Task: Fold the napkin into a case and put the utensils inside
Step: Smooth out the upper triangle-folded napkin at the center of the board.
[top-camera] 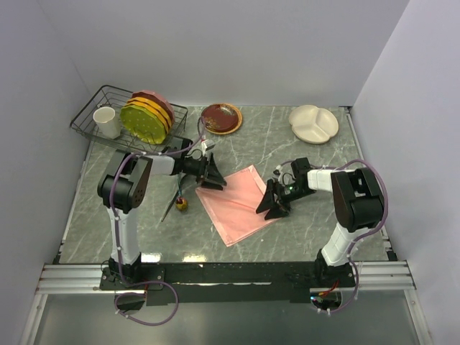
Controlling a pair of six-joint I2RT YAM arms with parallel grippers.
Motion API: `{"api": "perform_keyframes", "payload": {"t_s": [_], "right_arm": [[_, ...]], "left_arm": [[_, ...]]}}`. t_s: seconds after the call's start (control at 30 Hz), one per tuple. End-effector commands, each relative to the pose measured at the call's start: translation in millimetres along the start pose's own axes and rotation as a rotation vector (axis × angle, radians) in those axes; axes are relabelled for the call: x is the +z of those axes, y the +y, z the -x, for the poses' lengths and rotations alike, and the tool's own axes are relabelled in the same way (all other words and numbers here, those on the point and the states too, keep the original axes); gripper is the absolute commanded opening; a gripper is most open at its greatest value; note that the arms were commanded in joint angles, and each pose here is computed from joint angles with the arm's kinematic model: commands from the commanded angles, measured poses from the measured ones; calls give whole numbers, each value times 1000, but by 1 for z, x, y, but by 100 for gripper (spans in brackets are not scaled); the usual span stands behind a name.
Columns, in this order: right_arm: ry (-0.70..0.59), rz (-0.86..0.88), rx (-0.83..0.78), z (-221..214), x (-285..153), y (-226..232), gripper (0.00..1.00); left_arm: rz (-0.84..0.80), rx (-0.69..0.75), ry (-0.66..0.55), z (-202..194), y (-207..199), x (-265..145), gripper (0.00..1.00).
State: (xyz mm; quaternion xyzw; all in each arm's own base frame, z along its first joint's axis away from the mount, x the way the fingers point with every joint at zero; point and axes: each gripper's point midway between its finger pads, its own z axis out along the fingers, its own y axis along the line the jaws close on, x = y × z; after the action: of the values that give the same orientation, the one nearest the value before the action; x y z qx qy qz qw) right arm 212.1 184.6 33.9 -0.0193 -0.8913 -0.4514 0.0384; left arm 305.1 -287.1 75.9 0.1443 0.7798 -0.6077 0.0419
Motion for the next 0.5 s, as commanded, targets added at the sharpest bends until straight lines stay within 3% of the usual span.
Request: {"api": "perform_keyframes", "payload": {"t_s": [0.0, 0.2, 0.47], "right_arm": [[-27, -53, -41, 6, -8, -2, 62], [-126, -19, -108, 21, -28, 30, 47], [-140, -166, -37, 31, -12, -16, 41]], "left_arm": [[-71, 180, 41, -6, -56, 23, 73], [-103, 109, 75, -29, -65, 61, 69], [-152, -3, 71, -30, -56, 99, 66]]}}
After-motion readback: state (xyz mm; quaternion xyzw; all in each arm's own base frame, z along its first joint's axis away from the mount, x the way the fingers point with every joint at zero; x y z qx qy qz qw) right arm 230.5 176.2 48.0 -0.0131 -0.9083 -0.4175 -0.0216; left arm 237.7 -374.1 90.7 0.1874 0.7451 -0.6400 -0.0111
